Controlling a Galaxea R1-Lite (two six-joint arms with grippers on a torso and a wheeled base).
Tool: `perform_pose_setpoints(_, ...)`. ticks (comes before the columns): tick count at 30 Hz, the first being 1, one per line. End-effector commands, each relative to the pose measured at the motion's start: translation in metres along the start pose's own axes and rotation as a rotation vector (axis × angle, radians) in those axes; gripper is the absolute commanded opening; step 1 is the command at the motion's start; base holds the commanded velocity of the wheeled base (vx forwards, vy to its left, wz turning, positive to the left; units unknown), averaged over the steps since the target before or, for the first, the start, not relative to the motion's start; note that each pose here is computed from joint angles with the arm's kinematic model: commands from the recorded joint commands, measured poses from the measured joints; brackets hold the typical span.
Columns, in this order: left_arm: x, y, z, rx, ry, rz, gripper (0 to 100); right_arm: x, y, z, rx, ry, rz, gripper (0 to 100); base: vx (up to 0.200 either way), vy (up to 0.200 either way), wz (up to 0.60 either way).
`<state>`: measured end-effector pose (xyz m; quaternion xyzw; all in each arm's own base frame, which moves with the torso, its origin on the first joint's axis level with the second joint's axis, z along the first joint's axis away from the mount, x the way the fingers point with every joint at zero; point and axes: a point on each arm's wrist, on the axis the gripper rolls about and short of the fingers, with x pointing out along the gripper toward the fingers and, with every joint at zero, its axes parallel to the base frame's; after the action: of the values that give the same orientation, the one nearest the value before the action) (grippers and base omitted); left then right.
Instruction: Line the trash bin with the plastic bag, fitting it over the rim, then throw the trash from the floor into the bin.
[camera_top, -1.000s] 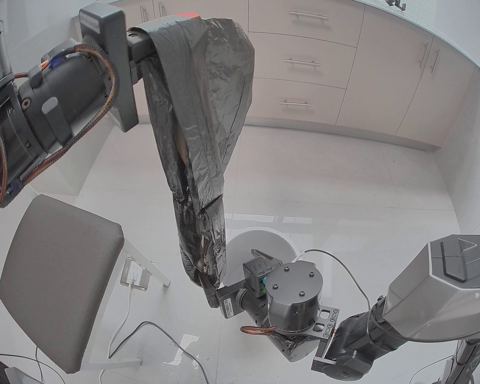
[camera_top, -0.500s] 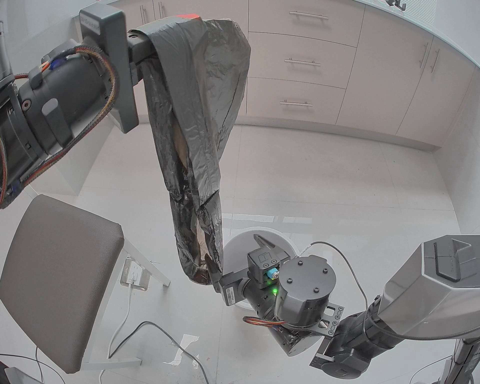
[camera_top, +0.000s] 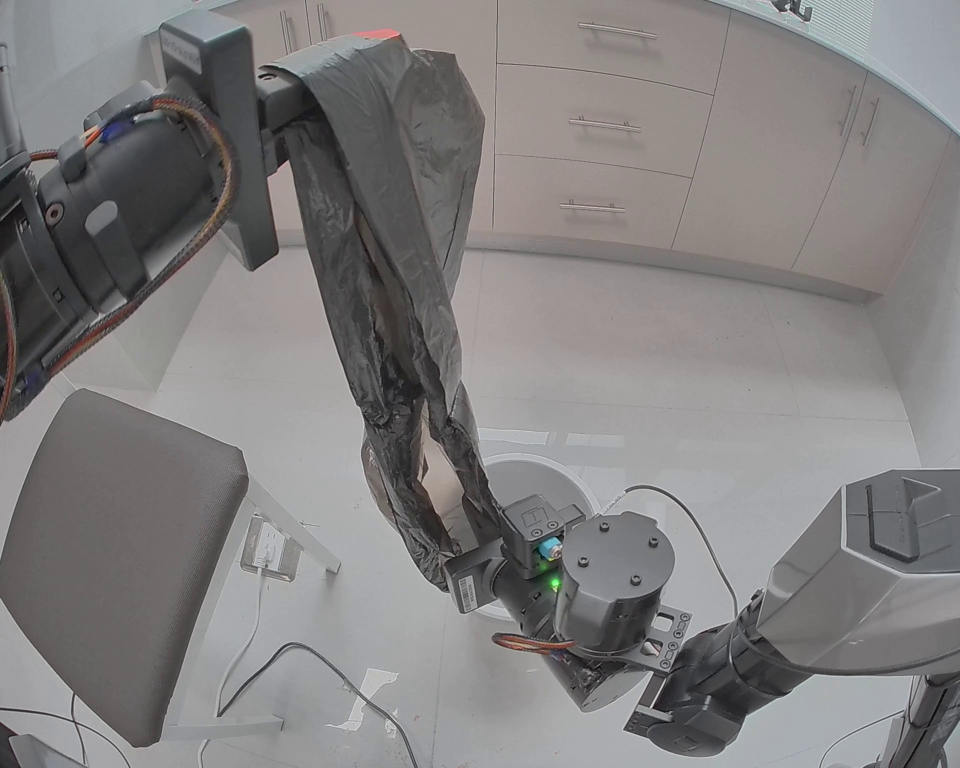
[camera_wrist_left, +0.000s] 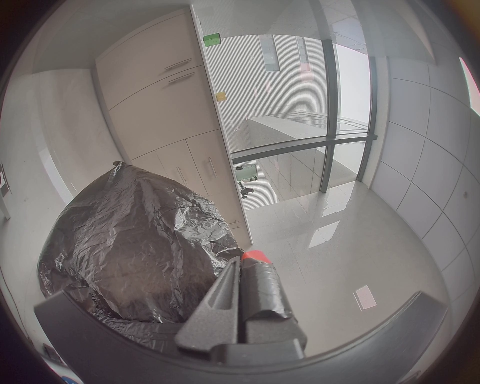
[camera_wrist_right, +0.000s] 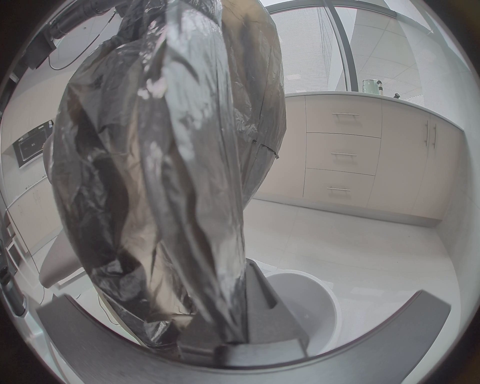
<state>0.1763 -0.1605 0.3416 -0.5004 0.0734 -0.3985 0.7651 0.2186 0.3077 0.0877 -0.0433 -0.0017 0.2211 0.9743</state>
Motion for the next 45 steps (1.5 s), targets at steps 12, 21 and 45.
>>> perform_pose_setpoints(12,-0.005,0.029,-0.015,-0.004,0.055,0.093,0,-0.036,-0.076,-0.005,-0.049,0.206,0.035,0,0.0,0.0,0.0)
perform_pose_setpoints(21,-0.006,0.053,-0.023,-0.008,0.086,0.173,0,-0.067,-0.1,-0.012,0.179,0.44,0.277,0,0.0,0.0,0.0)
perform_pose_setpoints(45,0.025,0.13,-0.066,-0.035,0.19,0.313,0,-0.109,-0.102,-0.008,0.408,0.673,0.518,0,0.0,0.0,0.0)
